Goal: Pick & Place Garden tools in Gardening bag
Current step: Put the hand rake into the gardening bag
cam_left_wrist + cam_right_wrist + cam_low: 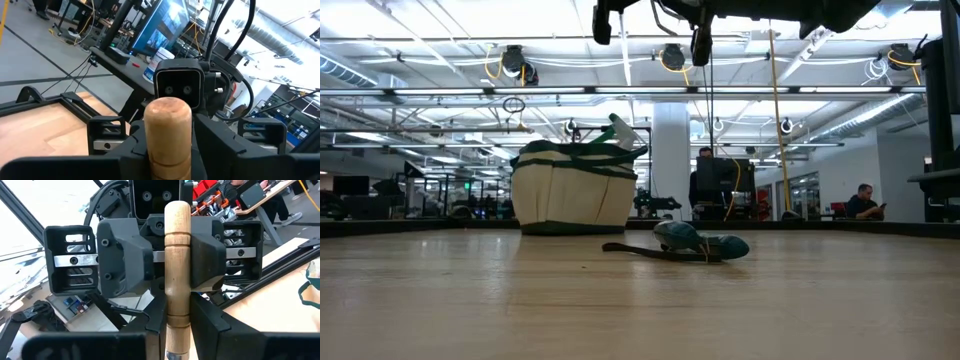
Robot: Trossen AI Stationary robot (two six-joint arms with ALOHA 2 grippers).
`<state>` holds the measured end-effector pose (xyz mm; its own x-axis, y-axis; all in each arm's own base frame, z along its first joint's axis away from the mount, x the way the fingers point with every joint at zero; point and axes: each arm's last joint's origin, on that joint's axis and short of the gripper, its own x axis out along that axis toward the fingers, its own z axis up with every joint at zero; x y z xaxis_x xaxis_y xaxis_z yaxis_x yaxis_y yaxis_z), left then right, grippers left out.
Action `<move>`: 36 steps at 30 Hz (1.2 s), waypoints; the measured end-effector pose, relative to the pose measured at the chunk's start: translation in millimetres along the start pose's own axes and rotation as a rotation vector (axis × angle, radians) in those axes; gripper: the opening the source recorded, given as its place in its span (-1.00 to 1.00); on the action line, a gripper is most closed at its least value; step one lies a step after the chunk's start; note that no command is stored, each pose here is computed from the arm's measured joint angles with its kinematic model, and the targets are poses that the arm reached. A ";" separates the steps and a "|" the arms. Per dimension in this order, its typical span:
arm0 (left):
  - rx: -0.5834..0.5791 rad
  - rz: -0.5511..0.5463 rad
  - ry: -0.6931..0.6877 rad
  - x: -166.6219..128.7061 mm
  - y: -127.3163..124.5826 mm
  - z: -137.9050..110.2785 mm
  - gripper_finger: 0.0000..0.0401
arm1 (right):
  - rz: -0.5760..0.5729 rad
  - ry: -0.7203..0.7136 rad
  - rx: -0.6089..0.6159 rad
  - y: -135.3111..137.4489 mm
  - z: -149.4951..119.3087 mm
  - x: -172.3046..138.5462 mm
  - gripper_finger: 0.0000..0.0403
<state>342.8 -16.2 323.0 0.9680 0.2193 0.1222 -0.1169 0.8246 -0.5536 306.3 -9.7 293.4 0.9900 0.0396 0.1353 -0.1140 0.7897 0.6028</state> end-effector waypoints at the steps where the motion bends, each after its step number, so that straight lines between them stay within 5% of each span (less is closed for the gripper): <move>1: -0.004 0.000 0.000 0.0 0.0 0.0 -0.39 | -0.002 -0.001 -0.004 -0.1 0.0 0.0 -0.75; 6: -0.013 0.002 0.001 0.0 0.2 0.0 -0.44 | -0.017 -0.012 -0.021 -0.4 0.3 0.0 -0.75; 11: -0.024 0.024 0.027 -0.3 2.0 -2.5 -0.77 | -0.018 -0.007 -0.023 -0.6 -0.2 0.0 -0.73; 26: 0.045 0.079 0.127 -17.0 4.0 12.0 -0.78 | -0.010 0.043 -0.106 -2.5 -2.6 -0.2 -0.50; 36: 0.161 0.292 0.168 -56.9 4.1 39.6 -0.78 | -0.054 0.123 -0.223 -8.1 -9.5 -1.0 -0.10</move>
<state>278.4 -4.7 346.3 0.9102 0.3795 -0.1662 -0.4138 0.8144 -0.4068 307.1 -10.3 280.9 0.9984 0.0568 0.0029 -0.0528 0.9076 0.4165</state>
